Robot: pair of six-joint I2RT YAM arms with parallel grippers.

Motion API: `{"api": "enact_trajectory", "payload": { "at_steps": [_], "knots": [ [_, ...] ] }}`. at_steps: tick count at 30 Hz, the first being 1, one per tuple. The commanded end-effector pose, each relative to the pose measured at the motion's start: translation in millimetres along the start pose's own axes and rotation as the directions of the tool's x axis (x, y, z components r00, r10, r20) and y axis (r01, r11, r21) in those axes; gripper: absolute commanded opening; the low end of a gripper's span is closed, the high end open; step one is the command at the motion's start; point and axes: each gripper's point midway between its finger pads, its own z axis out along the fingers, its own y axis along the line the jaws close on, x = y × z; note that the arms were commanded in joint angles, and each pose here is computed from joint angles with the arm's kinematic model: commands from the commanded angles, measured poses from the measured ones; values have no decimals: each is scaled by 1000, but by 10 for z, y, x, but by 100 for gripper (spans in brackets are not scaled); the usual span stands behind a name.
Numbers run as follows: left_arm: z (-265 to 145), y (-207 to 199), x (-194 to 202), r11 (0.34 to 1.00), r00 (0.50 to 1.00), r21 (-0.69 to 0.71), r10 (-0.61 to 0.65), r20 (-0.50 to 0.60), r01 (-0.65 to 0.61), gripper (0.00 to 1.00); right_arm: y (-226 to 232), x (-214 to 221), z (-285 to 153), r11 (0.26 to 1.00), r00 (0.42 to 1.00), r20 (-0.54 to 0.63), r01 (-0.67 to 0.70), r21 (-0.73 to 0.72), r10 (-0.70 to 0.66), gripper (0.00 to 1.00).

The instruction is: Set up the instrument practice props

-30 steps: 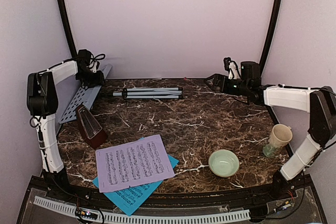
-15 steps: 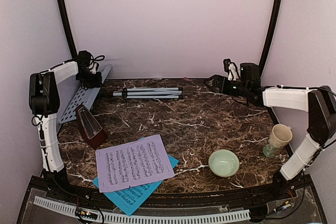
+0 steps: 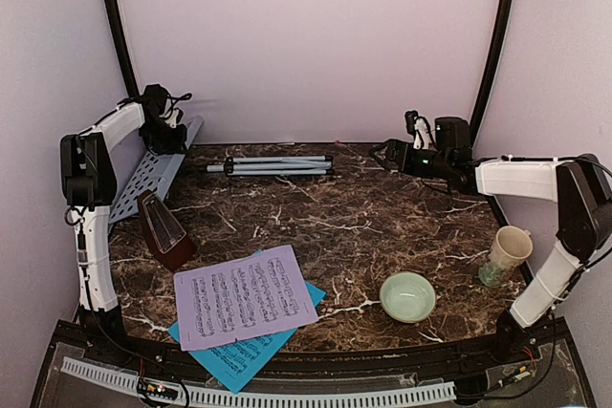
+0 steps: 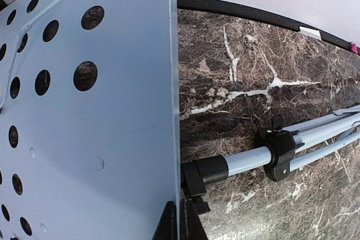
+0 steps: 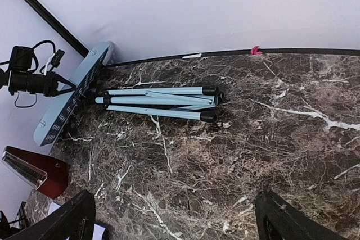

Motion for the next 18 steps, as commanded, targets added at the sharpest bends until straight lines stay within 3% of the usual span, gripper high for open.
{"api": "enact_trajectory", "payload": {
  "at_steps": [1, 12, 18],
  "knots": [
    [-795, -197, -722, 993, 965, -27, 119, 234, -116, 0, 131, -226, -114, 999, 996, 82, 35, -10, -34, 100],
    [-1594, -454, -1139, 979, 877, -63, 200, 437, -192, 0, 90, -513, -258, 996, 981, 186, 47, 76, -60, 100],
    [-2047, -807, -1224, 952, 801, -109, 299, 518, -285, 0, 181, -753, -500, 994, 938, 333, 79, 78, -100, 100]
  ]
}}
